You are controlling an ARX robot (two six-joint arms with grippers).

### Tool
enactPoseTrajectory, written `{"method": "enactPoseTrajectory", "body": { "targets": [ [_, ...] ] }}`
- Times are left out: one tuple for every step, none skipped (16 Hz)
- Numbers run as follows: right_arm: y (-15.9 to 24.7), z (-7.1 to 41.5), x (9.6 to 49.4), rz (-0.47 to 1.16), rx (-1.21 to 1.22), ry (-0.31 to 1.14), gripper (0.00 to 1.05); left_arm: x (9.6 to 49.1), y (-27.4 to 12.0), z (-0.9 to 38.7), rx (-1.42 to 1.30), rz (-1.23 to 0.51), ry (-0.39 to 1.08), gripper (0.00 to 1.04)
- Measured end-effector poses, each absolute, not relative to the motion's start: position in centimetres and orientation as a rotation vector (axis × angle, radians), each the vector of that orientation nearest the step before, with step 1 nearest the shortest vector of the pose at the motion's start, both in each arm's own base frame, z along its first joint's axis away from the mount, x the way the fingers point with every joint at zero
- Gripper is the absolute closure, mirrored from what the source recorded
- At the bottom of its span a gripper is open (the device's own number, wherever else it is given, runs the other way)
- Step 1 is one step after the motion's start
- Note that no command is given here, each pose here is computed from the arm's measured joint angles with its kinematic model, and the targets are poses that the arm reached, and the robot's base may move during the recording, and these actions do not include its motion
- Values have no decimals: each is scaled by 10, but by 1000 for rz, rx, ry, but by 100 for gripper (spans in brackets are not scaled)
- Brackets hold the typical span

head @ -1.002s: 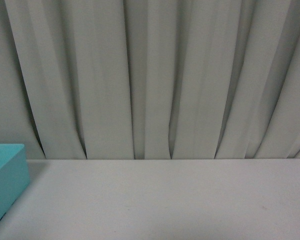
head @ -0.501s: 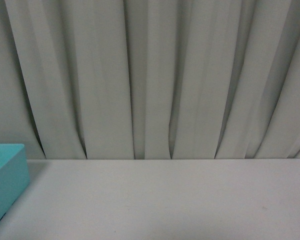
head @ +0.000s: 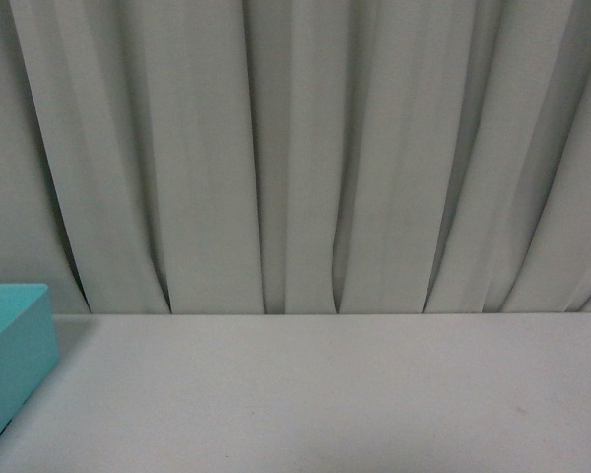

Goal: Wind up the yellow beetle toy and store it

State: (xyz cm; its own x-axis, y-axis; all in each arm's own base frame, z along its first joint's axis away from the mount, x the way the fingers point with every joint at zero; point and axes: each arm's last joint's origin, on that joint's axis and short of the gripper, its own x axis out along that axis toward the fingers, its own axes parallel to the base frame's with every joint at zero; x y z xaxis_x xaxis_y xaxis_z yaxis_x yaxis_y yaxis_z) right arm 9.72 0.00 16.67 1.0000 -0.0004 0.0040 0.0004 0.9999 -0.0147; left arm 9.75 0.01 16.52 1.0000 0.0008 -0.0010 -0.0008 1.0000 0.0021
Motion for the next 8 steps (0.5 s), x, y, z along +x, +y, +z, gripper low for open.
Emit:
{"method": "enactPoseTrajectory", "body": {
  "targets": [
    [0, 167, 97, 0, -15, -4, 7, 97, 0, 165, 3, 1, 1, 87],
    [0, 167, 97, -1, -15, -4, 7, 97, 0, 165, 3, 1, 1, 76],
    [0, 167, 97, -1, -15, -4, 7, 97, 0, 165, 3, 1, 1, 66],
    [0, 167, 97, -1, -15, -4, 7, 97, 0, 165, 3, 1, 1, 53],
    [0, 167, 97, 0, -15, -4, 7, 97, 0, 165, 3, 1, 1, 41],
    [0, 167, 97, -1, -15, -4, 7, 97, 0, 165, 3, 1, 1, 28],
    [0, 167, 97, 0, -15, -4, 7, 97, 0, 165, 3, 1, 1, 17],
    [0, 167, 97, -1, -15, -4, 7, 97, 0, 165, 4, 1, 1, 5]
  ]
}}
